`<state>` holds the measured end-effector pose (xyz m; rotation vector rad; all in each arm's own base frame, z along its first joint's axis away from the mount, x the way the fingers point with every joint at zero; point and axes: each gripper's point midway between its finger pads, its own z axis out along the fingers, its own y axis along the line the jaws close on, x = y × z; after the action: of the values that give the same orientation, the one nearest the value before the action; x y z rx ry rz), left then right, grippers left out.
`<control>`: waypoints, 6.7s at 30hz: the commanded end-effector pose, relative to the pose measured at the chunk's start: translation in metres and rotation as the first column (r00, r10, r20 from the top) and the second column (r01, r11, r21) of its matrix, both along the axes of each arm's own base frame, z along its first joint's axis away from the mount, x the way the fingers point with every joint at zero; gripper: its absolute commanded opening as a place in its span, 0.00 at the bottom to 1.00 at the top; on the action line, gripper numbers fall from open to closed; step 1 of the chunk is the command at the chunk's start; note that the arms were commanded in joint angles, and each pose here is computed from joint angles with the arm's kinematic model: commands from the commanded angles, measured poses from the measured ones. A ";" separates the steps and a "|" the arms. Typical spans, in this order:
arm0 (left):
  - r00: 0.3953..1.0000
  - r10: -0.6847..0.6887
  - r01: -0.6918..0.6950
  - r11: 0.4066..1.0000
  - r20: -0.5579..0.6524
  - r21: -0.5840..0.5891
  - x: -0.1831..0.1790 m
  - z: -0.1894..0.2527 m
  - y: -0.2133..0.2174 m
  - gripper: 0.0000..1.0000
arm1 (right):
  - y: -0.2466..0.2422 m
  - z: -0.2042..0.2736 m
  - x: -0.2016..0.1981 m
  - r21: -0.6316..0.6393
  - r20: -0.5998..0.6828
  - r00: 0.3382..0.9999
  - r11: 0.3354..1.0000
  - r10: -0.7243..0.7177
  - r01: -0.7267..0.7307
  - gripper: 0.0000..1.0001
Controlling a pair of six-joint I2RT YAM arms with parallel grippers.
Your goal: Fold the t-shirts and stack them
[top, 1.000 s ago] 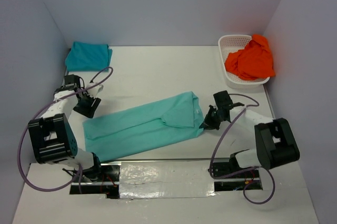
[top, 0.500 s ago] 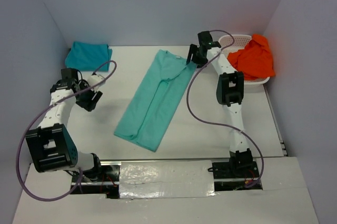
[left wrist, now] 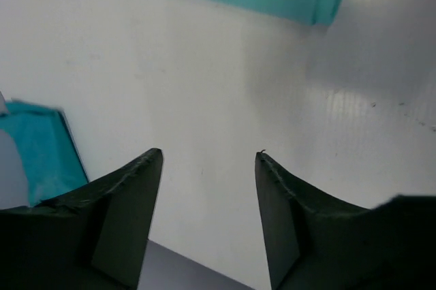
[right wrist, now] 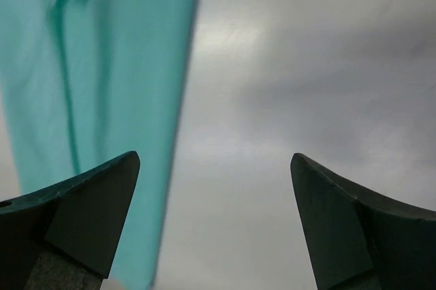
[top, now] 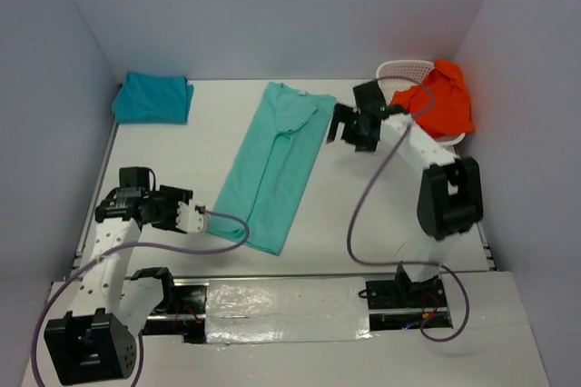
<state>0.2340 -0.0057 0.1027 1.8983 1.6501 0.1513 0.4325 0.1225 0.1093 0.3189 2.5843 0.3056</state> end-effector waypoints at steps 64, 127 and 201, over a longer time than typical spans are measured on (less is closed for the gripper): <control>0.399 -0.908 0.899 0.415 -0.131 -0.140 -0.101 -0.064 -0.211 0.70 | 0.046 -0.098 -0.343 0.423 -0.383 0.860 0.891 0.339 -0.163 0.80; 0.944 0.128 -0.283 0.786 -0.303 -0.549 0.262 0.012 -0.223 0.02 | 0.041 -0.022 0.030 0.342 -0.111 0.964 0.920 0.243 -0.192 0.00; 0.977 -0.209 0.206 0.977 -0.049 -0.056 0.117 -0.041 -0.223 0.67 | 0.052 -0.077 -0.092 0.288 -0.271 0.937 0.948 0.218 -0.137 0.65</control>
<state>0.2977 -0.2135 0.0317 2.1719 1.5757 -0.2180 0.3332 0.1658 0.0352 0.2471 2.9079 0.6790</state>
